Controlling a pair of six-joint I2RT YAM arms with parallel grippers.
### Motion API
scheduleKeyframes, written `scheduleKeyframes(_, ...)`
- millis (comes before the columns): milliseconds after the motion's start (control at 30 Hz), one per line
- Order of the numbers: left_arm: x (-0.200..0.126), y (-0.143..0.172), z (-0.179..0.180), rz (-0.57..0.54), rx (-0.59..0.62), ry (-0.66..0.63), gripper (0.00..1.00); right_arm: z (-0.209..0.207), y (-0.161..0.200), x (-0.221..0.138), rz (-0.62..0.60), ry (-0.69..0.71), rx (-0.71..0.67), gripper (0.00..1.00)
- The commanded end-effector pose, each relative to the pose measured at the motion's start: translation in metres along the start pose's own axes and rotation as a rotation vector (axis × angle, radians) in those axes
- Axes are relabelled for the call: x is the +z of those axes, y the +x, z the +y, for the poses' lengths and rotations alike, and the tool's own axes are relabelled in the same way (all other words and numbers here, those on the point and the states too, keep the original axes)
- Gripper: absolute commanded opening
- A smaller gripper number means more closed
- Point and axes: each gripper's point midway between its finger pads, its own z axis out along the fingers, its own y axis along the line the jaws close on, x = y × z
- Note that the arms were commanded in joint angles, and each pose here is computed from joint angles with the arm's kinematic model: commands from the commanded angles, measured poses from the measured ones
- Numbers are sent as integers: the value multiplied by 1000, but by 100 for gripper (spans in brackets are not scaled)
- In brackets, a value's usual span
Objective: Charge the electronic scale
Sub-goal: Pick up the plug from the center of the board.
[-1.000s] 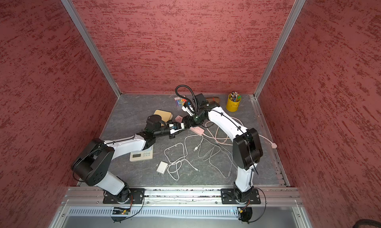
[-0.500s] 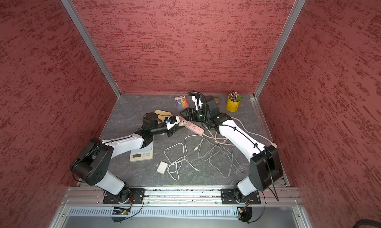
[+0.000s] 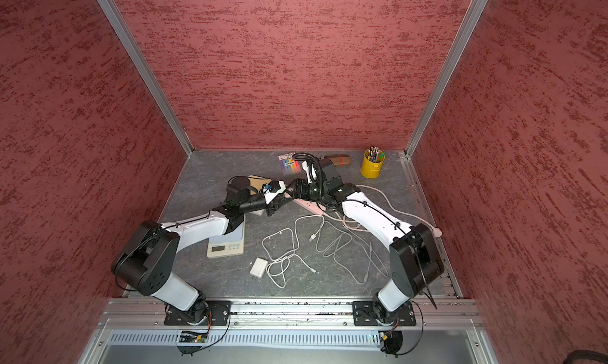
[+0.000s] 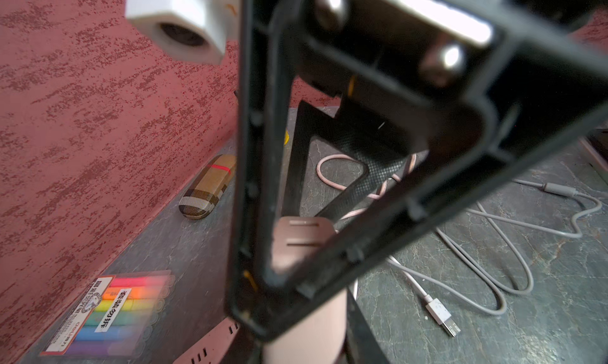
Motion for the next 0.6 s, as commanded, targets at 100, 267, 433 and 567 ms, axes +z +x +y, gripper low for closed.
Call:
scheduleKeyframes(100, 0, -6, 2, 11, -45, 17, 15, 8, 3, 17, 16, -29, 0, 40)
scheduleKeyframes(267, -1, -3, 8, 21, -45, -31, 53, 2, 5, 16, 9, 17, 3, 17)
scheduleKeyframes(433, -2, -8, 43, -17, -184, -182, 100, -26, -15, 2, -127, 195, 86, 6)
scheduleKeyframes(567, -1, 7, 96, 73, -669, -195, 100, -72, -15, -11, -215, 423, 214, 0)
